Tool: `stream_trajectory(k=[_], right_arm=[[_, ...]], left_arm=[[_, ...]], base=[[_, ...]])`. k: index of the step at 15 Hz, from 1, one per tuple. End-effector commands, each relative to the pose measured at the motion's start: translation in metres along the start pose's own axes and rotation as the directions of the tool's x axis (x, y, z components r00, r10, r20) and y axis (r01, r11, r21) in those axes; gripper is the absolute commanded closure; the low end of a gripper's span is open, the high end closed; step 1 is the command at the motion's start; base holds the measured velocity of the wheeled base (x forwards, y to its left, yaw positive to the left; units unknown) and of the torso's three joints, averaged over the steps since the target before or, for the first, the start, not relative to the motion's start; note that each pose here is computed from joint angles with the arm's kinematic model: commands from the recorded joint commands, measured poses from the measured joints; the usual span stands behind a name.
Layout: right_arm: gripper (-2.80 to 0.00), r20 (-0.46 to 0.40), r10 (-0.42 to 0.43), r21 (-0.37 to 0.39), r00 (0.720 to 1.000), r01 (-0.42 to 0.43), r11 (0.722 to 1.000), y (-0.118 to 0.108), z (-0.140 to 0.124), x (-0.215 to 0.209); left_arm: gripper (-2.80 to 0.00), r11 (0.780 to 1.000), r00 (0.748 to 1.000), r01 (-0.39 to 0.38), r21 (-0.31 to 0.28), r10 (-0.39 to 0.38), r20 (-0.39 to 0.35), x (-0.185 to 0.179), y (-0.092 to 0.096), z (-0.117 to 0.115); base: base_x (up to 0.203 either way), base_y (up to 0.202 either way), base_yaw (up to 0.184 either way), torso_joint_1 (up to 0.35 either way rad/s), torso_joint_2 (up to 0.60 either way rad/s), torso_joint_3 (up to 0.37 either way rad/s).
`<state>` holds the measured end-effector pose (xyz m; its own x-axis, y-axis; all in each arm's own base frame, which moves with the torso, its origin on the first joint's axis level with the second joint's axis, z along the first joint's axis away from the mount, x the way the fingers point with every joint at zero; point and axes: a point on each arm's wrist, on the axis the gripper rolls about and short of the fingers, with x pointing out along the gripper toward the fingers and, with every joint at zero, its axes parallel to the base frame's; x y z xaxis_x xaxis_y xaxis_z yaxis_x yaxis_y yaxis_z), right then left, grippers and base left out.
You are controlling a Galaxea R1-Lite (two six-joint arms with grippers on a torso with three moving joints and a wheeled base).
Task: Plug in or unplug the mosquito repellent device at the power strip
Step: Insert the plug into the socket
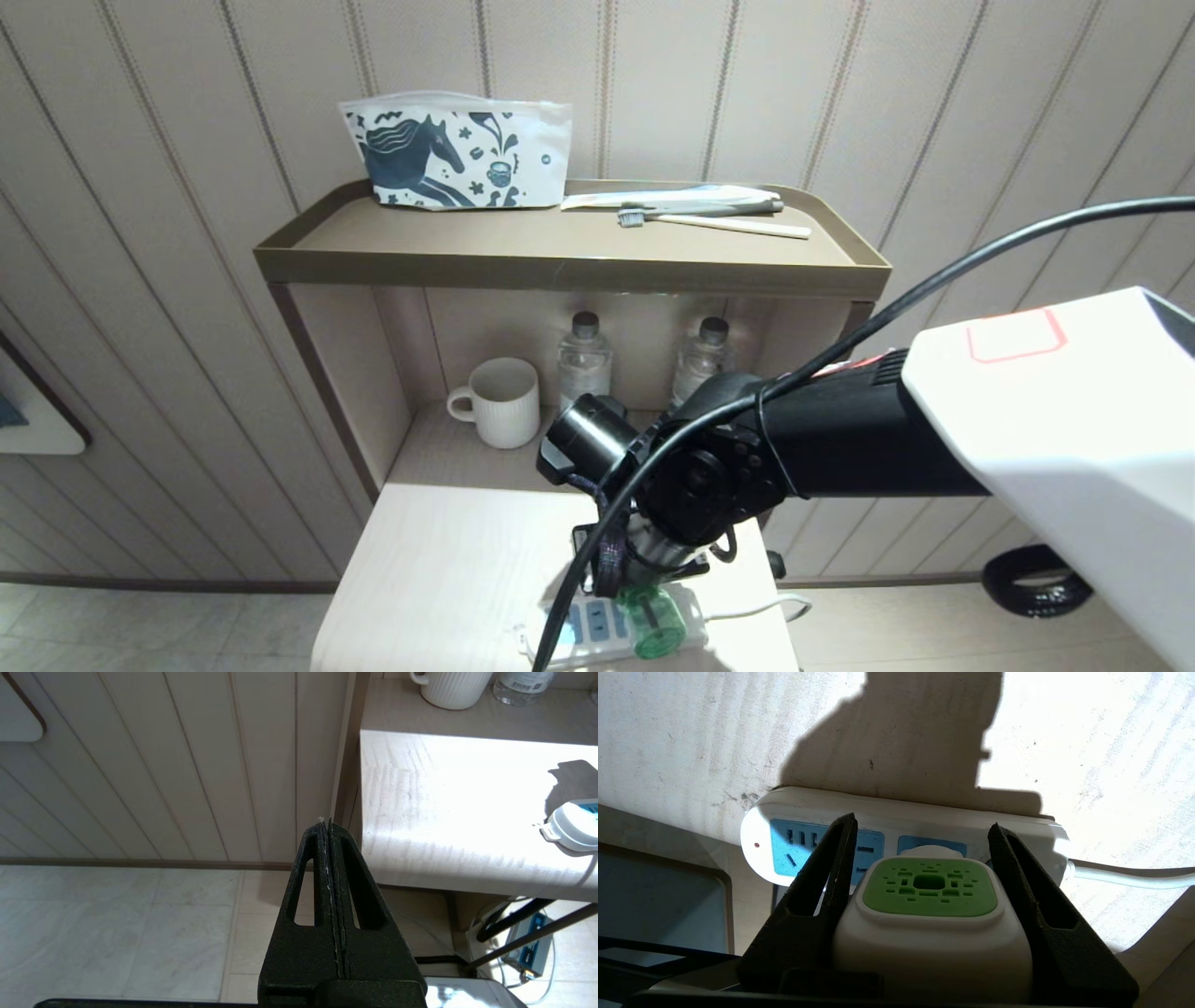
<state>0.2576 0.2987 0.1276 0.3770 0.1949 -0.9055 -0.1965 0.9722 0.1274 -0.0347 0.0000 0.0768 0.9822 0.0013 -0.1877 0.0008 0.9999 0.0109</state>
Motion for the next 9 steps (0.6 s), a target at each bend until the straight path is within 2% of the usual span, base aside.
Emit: stream_trajectory(k=[1,9], right_arm=[[0.0,-0.004,-0.006,0.002,1.0,0.006,1.0,-0.0005,-0.0007,0.0008],[0.0,-0.014,-0.012,-0.004,1.0,0.012,1.0,0.0005,-0.0034,0.0046]], left_arm=[[0.0,1.0,1.0,0.0,0.0,0.0,-0.003,0.0001,0.0,-0.0001],[0.0,1.0,1.0,0.0,0.0,0.0,-0.003,0.0001,0.0,-0.0001]], base=[[0.0,0.0,0.0,0.0,0.0,0.0],[0.0,0.0,0.0,0.0,0.0,0.0]])
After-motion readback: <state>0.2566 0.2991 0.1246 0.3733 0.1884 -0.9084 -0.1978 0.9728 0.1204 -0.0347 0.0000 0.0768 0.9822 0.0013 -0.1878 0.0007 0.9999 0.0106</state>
